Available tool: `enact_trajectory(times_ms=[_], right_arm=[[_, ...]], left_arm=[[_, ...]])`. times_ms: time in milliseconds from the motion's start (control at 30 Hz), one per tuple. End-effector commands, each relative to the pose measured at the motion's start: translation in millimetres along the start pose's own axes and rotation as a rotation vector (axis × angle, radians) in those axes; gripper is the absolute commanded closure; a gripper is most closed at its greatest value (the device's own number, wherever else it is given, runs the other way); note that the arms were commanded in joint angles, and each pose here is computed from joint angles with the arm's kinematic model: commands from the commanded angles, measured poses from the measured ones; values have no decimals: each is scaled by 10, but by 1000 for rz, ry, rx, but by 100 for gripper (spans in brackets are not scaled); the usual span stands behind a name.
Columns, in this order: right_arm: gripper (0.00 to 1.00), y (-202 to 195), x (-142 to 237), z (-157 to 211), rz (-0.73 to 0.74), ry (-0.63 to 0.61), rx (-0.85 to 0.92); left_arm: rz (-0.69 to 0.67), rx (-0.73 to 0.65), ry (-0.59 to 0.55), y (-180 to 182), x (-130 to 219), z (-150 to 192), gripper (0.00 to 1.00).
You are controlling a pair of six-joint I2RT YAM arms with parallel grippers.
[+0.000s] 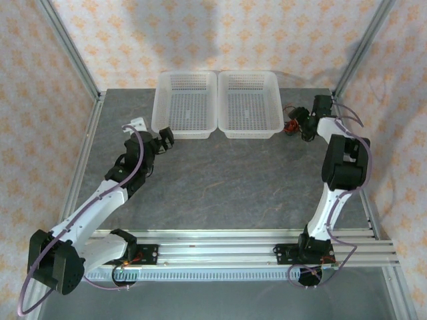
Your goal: Untangle the cables
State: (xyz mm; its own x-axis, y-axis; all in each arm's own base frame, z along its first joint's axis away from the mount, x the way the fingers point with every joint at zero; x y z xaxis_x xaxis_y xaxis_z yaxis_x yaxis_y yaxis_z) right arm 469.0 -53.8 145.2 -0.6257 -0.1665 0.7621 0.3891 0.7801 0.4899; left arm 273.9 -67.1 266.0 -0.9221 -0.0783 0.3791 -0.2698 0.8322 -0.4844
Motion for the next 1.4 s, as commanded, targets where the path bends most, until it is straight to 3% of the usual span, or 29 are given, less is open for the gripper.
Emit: enact_trajectory(times_ms=[0,133,200,300,400,633,1000,1167,1367], right_arm=[[20,-73,-139,-21,59,29,17],[30,-101,-270,-58,76,39,25],[47,-119,-328,-59,81,46,24],[82,-140,-356,-36,83,57,25],[100,-156,-283,13,90,49,34],[100,-165,245,201,120,-40,94],[100,-187,1233,837,39,-126,213],[100,-27,1427,1266,-185,-73,272],[100,524,1366,2016,-431,78,483]], left_arm=[[-39,-20,29,21,32,103,1],[-20,-33,52,-34,53,177,1],[-12,-37,60,-64,58,208,1],[0,-47,75,-112,66,259,1],[13,-58,82,-174,92,278,1],[69,-78,100,-335,204,280,1],[172,-84,129,-547,422,196,1],[193,-80,131,-591,469,156,1],[189,-86,147,-637,494,118,1]])
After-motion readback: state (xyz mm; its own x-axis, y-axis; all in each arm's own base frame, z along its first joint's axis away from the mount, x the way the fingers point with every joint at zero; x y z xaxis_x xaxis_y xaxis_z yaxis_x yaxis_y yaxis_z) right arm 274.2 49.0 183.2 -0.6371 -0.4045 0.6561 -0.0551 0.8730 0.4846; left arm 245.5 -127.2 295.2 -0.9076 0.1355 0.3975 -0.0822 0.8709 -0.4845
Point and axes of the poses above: each hand's point on the last joint's axis, 136 mm out from that joint toward the fingers, its own x axis back along the fingers, its own y axis along the line the jaws close on, z = x × y, the point moved 9 cm from there along x, back along the fingers, and after that the axes turned 13 degrees about x, right-handed, at the moved point
